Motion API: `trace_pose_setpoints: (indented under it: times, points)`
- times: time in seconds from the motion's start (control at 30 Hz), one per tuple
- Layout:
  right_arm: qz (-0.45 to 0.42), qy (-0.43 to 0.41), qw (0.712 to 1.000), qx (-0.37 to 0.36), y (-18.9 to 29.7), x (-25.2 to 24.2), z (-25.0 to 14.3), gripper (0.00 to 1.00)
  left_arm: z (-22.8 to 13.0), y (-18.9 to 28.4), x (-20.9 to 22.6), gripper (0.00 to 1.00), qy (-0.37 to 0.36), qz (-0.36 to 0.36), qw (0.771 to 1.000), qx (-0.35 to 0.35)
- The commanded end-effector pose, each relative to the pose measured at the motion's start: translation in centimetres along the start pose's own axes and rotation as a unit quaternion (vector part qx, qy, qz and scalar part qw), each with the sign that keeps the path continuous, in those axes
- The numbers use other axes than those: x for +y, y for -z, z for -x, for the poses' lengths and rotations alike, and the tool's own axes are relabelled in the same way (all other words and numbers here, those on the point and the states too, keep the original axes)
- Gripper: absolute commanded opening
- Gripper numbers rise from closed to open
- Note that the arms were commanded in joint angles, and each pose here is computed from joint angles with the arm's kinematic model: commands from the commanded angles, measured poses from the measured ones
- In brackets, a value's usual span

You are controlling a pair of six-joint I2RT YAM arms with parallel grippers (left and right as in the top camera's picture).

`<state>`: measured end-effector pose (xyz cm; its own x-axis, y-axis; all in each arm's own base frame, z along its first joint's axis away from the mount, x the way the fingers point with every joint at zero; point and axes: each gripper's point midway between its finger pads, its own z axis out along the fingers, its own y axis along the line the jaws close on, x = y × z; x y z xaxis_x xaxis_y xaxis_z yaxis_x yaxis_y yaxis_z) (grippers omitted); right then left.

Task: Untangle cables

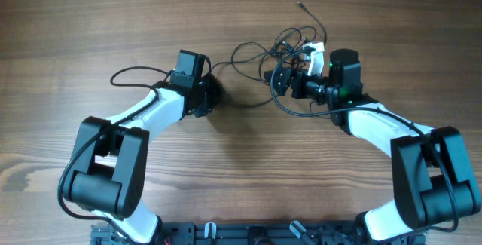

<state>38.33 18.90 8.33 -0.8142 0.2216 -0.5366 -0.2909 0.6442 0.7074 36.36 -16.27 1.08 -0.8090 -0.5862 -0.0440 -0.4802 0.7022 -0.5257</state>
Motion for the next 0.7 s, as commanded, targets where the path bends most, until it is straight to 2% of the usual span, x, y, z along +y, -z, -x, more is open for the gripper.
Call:
trace_pose_setpoints:
  times: [0.0, 0.13, 0.2, 0.33, 0.43, 0.53, 0.67]
  points:
    - [-0.089, 0.000, 0.995, -0.034, 0.4, -2.4, 1.7, 1.00, 1.3, 2.0, -1.1, 0.04, -0.065, -0.011, 0.997, -0.031]
    - [-0.184, -0.006, 0.982, -0.053, 1.4, -5.2, 2.8, 1.00, 1.7, 5.4, -2.8, 0.04, -0.086, -0.038, 0.994, -0.055]
    - [-0.189, 0.026, 0.980, -0.058, 1.3, -4.9, 3.6, 0.99, 1.5, 6.8, -3.9, 0.04, -0.094, -0.053, 0.992, -0.064]
    - [-0.236, 0.078, 0.965, -0.084, 1.3, -4.9, 5.1, 0.86, 0.7, 7.7, -5.1, 0.04, -0.109, -0.069, 0.989, -0.068]
    - [-0.217, 0.106, 0.967, -0.079, 0.3, -3.5, 4.7, 0.80, -0.2, 7.5, -5.5, 0.04, -0.119, -0.071, 0.988, -0.061]
    - [-0.186, 0.140, 0.971, -0.060, -0.8, -1.7, 3.8, 0.80, -0.6, 7.4, -5.8, 0.04, -0.124, -0.072, 0.988, -0.058]
    - [-0.195, 0.176, 0.964, -0.050, -1.7, -1.2, 2.9, 0.73, -0.6, 7.4, -5.8, 0.04, -0.124, -0.072, 0.988, -0.057]
